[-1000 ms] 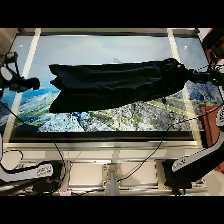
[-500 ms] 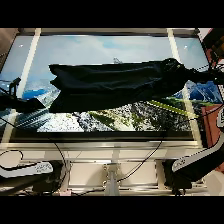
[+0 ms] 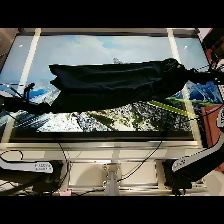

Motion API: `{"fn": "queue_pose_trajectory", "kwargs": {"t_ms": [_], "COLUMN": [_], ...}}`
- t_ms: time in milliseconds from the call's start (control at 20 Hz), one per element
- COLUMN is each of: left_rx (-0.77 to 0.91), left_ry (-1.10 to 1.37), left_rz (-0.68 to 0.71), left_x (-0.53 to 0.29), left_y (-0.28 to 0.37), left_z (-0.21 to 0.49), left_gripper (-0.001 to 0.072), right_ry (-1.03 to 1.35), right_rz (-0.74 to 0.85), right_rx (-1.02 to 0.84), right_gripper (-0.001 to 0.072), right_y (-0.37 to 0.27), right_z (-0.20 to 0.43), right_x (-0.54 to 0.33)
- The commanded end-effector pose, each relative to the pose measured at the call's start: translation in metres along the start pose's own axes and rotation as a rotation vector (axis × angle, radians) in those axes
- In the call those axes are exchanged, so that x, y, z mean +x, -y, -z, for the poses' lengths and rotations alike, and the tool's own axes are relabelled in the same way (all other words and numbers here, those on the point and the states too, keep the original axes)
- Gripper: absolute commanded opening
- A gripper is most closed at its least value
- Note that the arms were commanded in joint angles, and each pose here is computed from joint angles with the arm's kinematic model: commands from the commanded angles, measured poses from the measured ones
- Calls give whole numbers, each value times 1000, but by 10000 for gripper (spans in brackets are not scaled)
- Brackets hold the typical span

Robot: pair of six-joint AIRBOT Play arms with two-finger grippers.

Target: Fold the clothes and pants, and hang the long-sleeved shirts on hangers.

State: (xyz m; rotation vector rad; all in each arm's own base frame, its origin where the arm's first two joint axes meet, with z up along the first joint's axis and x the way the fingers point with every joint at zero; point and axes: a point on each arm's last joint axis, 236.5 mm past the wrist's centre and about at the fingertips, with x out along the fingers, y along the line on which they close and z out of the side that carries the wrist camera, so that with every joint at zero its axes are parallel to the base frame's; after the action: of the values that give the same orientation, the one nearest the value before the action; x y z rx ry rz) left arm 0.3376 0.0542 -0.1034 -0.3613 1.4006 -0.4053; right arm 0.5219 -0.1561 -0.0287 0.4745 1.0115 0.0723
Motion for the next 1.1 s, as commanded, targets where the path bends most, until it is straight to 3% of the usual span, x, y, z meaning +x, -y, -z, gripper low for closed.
{"fn": "queue_pose_trajectory", "kwargs": {"t_ms": [0,100,150,250,300,350,600,850,1050], "left_rx": [41,57,67,86,95,97,153,206,144], "left_ry": [47,48,35,4,-12,-25,34,329,498], "left_rz": [-73,-75,-69,-50,-37,-15,132,53,-8], "left_x": [16,25,30,37,39,38,-12,-125,-206], "left_y": [-12,-8,-4,6,12,19,66,93,116], "left_z": [-19,-24,-23,-20,-17,-16,-56,-135,-150], "left_gripper": [491,481,399,310,110,41,41,40,39], "right_ry": [-4,-7,-9,-23,-30,-35,40,144,50], "right_rz": [-2,-4,-5,-12,-16,-19,-8,90,205], "right_rx": [5,6,6,5,4,1,-54,-77,-127], "right_gripper": [43,43,43,43,42,42,42,41,41], "right_y": [-1,-1,-1,-4,-5,-7,-30,-57,-60], "right_z": [1,1,2,5,7,7,-19,-57,-35], "right_x": [0,0,0,-1,-2,-5,-53,-145,-199]}}
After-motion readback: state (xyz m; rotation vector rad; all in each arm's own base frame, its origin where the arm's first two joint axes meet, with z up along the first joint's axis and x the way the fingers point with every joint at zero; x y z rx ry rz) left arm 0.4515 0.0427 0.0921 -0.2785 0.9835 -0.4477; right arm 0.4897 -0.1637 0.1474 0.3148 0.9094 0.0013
